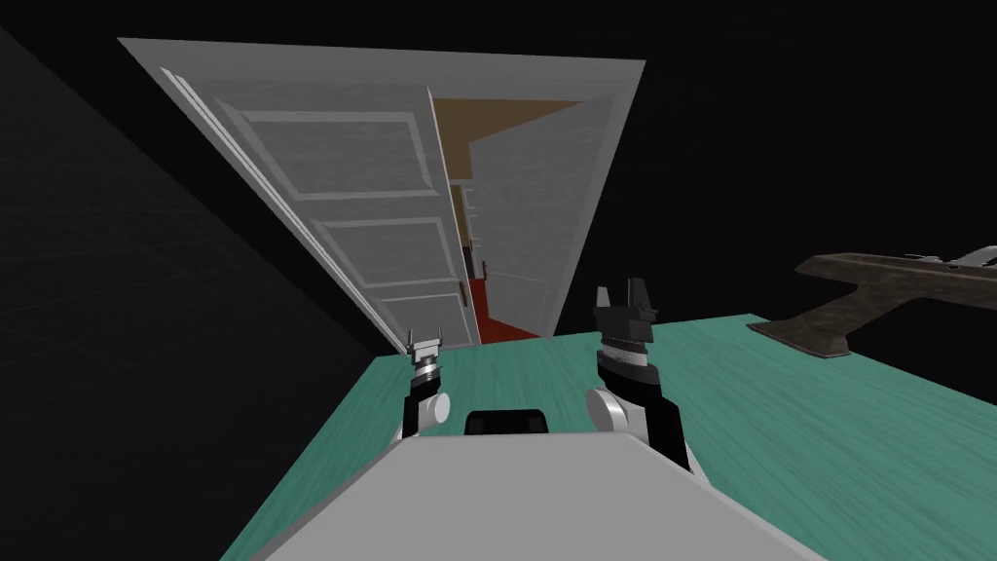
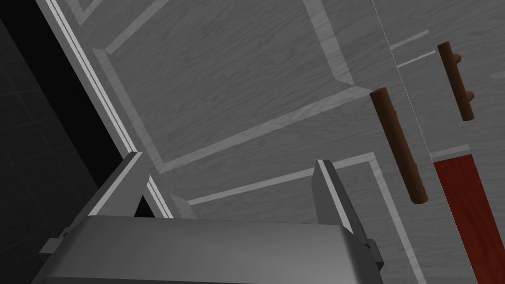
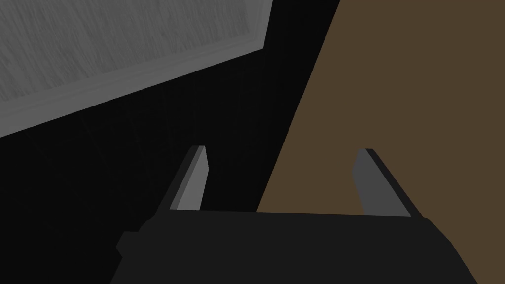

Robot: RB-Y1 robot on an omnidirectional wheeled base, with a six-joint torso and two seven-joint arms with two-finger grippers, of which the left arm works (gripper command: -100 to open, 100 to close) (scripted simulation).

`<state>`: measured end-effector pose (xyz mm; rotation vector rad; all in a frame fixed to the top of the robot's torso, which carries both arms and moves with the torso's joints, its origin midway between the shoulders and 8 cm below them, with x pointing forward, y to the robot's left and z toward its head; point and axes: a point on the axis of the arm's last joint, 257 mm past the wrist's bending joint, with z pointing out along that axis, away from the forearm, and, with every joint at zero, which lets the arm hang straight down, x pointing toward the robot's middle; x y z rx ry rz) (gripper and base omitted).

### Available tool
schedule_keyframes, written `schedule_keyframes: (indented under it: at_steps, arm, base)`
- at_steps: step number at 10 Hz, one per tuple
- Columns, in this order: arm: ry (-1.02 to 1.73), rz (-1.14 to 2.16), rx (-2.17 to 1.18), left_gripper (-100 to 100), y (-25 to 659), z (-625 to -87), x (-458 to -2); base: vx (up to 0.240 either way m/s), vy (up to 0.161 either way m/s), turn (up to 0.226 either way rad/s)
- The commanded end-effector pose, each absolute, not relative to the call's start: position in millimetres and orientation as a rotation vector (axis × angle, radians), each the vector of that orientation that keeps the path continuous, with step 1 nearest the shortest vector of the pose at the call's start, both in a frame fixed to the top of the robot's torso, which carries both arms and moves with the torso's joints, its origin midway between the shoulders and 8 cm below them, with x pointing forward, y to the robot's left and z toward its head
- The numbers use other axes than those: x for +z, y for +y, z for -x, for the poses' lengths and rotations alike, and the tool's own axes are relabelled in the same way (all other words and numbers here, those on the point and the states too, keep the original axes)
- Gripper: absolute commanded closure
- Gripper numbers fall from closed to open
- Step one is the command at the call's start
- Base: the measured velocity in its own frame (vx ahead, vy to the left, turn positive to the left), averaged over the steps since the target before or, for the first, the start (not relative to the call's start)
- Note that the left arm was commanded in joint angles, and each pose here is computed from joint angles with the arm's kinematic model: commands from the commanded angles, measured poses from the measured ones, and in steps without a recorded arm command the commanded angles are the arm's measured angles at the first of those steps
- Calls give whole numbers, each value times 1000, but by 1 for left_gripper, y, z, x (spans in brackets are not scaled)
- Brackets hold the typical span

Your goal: Push the door open

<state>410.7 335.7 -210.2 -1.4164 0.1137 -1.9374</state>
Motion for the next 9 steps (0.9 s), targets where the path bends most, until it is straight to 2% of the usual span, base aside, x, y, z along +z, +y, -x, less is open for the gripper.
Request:
schedule_keyframes:
  at_steps: [1, 4, 9]
  arm:
    - [83, 1452, -1947, -100, 336, -411, -222]
    - [27, 1514, -1958, -100, 337, -412, -242]
    - [-109, 1646, -1971, -100, 335, -410, -287]
  base:
    - [66, 63, -179]
    - [79, 60, -151]
    - [97, 98, -225]
